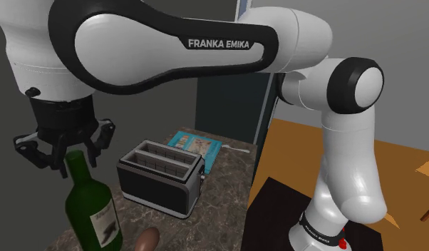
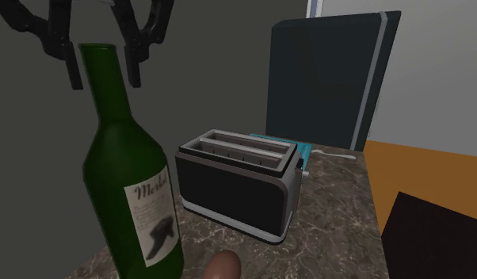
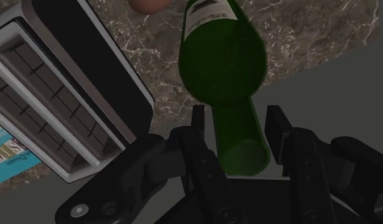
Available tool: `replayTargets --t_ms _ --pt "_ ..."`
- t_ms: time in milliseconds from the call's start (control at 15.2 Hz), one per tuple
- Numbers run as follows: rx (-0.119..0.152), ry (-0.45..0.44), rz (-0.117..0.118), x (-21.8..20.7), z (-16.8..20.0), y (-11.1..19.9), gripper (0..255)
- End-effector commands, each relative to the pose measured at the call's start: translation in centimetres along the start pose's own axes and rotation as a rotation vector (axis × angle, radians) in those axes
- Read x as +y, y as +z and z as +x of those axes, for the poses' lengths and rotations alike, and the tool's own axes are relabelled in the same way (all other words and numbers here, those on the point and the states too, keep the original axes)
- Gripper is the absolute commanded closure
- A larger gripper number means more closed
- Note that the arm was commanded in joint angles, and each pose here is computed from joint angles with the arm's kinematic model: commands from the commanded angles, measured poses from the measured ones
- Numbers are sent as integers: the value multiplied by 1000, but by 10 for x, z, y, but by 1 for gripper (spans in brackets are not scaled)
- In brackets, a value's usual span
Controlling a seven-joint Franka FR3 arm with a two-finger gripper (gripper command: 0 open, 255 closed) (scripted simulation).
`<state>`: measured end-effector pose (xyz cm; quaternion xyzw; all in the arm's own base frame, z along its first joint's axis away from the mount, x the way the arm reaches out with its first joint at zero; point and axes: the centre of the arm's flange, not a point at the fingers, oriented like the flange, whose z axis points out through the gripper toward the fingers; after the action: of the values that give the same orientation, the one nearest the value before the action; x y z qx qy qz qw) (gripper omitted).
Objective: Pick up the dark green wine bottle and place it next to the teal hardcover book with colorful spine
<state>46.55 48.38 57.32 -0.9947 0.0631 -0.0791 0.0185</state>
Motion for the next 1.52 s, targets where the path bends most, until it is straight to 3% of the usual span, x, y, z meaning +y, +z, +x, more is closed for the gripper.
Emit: replayTargets --t_ms 0,132,1452 --pt "0 0 0 -2 2 -11 255" --pt "0 0 0 -2 3 -18 255" --pt "0 0 0 261 26 -28 255"
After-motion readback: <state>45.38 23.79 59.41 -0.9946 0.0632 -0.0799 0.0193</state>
